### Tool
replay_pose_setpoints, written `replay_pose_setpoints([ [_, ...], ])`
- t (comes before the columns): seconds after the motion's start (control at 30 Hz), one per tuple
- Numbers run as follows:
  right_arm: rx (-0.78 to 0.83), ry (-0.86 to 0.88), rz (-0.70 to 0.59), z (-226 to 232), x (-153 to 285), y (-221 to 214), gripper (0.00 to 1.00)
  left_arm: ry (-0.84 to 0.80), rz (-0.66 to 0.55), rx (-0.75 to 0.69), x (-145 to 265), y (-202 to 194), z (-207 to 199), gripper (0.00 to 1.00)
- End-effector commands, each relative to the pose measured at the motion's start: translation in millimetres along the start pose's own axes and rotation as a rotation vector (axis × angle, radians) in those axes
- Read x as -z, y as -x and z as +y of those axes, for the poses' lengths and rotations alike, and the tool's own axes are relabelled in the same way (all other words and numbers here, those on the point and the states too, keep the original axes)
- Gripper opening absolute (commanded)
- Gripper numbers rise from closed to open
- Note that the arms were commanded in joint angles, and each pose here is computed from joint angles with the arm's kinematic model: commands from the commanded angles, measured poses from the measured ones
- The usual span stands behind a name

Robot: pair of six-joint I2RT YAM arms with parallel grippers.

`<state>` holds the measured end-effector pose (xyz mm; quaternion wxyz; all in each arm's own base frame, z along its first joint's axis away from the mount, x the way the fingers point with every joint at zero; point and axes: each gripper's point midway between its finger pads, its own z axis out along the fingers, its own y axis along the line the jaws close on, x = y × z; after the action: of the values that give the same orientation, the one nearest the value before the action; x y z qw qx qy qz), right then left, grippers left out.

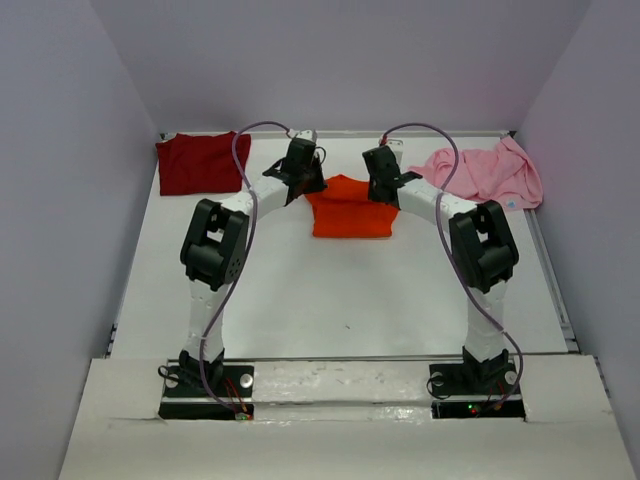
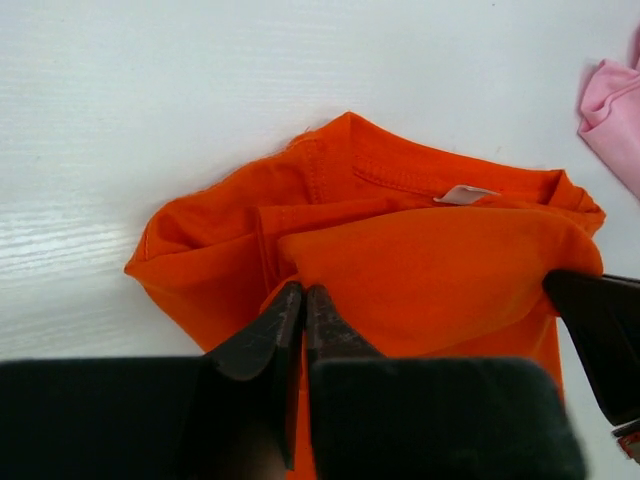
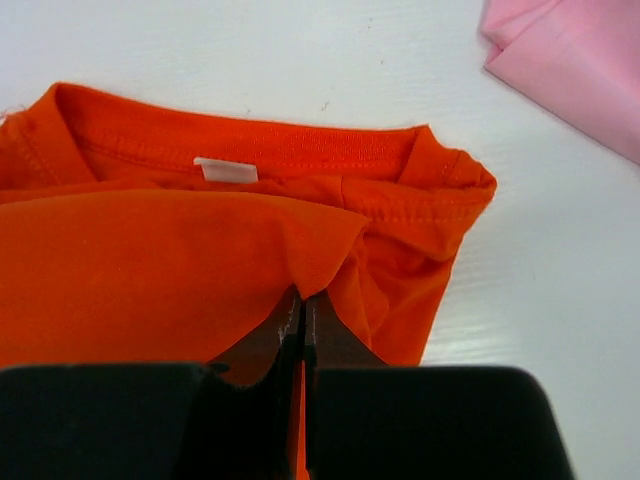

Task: Fold and stack the t-shirts
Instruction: Fold the long partially folded tshirt into a neat square

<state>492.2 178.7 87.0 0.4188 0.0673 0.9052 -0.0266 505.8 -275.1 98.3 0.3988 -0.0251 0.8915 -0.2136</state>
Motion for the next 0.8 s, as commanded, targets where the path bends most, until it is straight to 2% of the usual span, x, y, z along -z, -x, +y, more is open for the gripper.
replay_pose_setpoints([
  [0.0, -0.065, 0.003, -0.077, 0.4, -16.8, 37.9, 0.27, -0.031, -0.081, 0.015, -1.9, 36.5, -8.6, 0.21],
  [0.07, -0.060, 0.009, -0.088, 2.3, -17.1, 42.6, 0.53, -0.021, -0.085, 0.020, -3.7, 36.9, -5.3, 0.35],
  [0.17, -0.040, 0.023, -0.118, 2.8, -8.1, 56.1, 0.62, -0.032, -0.130, 0.028, 10.6, 51.4, -11.2, 0.38],
  [0.4, -0.026, 0.162, -0.115, 12.9, 32.2, 65.8, 0.64, -0.094, -0.251, 0.004, 75.4, 109.6, -43.9, 0.39],
  [0.53, -0.010, 0.230, -0.068, 24.7, 40.8, 52.1, 0.64, -0.031, -0.259, -0.049, 114.2, 128.5, -41.6, 0.39],
  [0.63, 0.007, 0.294, -0.021, 38.7, 45.2, 38.1, 0.64, 0.004, -0.297, -0.093, 149.5, 132.4, -33.9, 0.39],
  [0.7, 0.024, 0.335, 0.000, 48.5, 48.5, 30.7, 0.63, 0.046, -0.276, -0.128, 151.1, 113.2, -16.7, 0.39],
  [0.77, 0.050, 0.394, 0.043, 67.1, 51.4, 17.1, 0.63, 0.073, -0.321, -0.133, 161.7, 102.0, -1.6, 0.39],
])
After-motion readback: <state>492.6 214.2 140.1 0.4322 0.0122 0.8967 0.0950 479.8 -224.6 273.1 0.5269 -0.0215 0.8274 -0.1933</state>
